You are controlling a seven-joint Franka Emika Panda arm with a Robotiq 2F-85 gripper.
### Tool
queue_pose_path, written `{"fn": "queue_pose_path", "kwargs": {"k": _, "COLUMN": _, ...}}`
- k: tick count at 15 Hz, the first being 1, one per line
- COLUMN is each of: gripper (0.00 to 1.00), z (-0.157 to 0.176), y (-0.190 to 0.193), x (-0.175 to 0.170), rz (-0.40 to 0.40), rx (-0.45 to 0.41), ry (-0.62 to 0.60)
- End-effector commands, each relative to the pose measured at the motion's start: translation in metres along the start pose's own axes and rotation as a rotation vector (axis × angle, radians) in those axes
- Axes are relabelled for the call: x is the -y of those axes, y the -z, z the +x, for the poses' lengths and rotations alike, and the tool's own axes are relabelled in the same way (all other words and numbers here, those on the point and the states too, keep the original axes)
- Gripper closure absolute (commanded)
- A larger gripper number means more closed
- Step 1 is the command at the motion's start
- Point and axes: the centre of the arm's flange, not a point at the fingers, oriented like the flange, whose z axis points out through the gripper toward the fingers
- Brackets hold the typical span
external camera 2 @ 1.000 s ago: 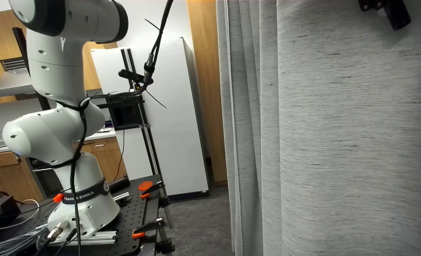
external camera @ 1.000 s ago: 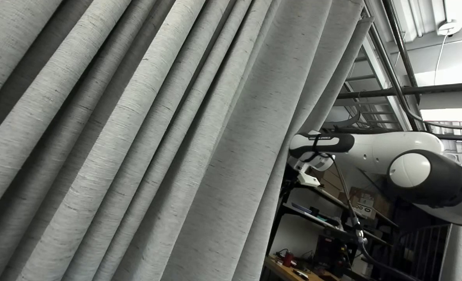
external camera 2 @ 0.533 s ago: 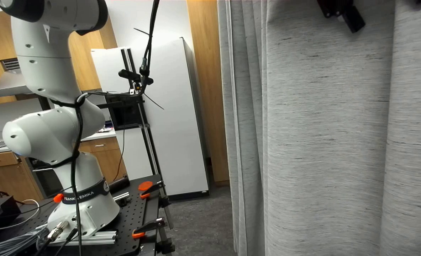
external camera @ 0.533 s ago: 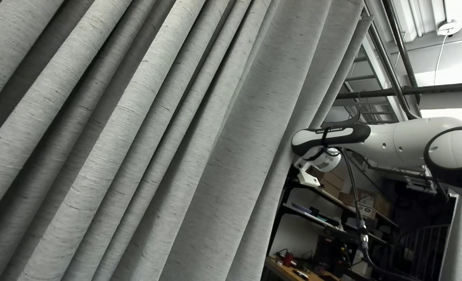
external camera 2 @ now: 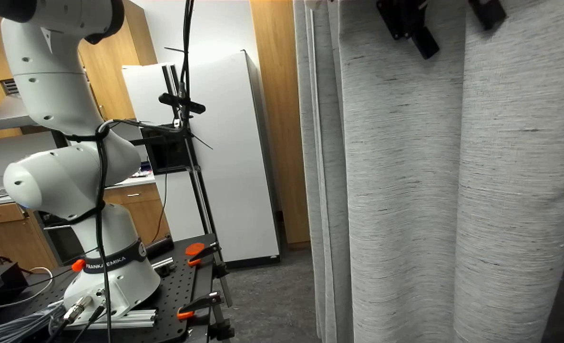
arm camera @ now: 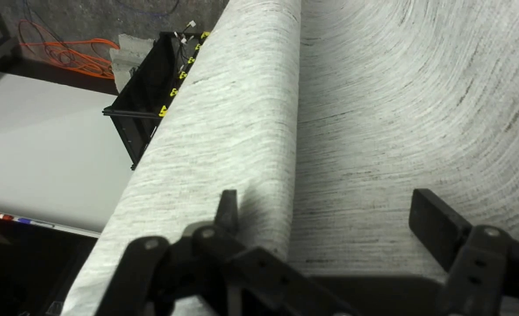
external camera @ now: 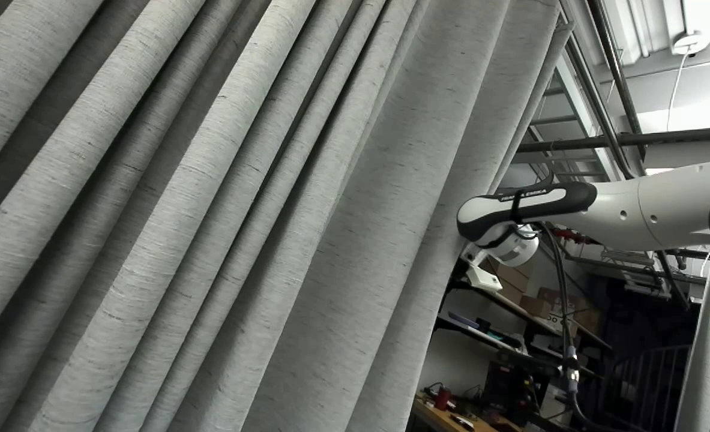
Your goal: Draw the curtain closed
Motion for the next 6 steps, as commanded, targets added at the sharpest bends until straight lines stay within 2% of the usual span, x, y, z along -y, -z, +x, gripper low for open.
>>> {"fn": "queue_pose_path", "kwargs": {"k": 1, "gripper": 0.0, "z": -0.0004, "y": -0.0007, "x": 0.0001, "rz": 0.0, "rx": 0.001, "ry": 0.0}}
{"fn": "queue_pose_path", "kwargs": {"k": 6, "gripper": 0.0, "z": -0.0014, "y": -0.0021, "x": 0.0005, "rz": 0.002, "rx": 0.004, "ry": 0.0}}
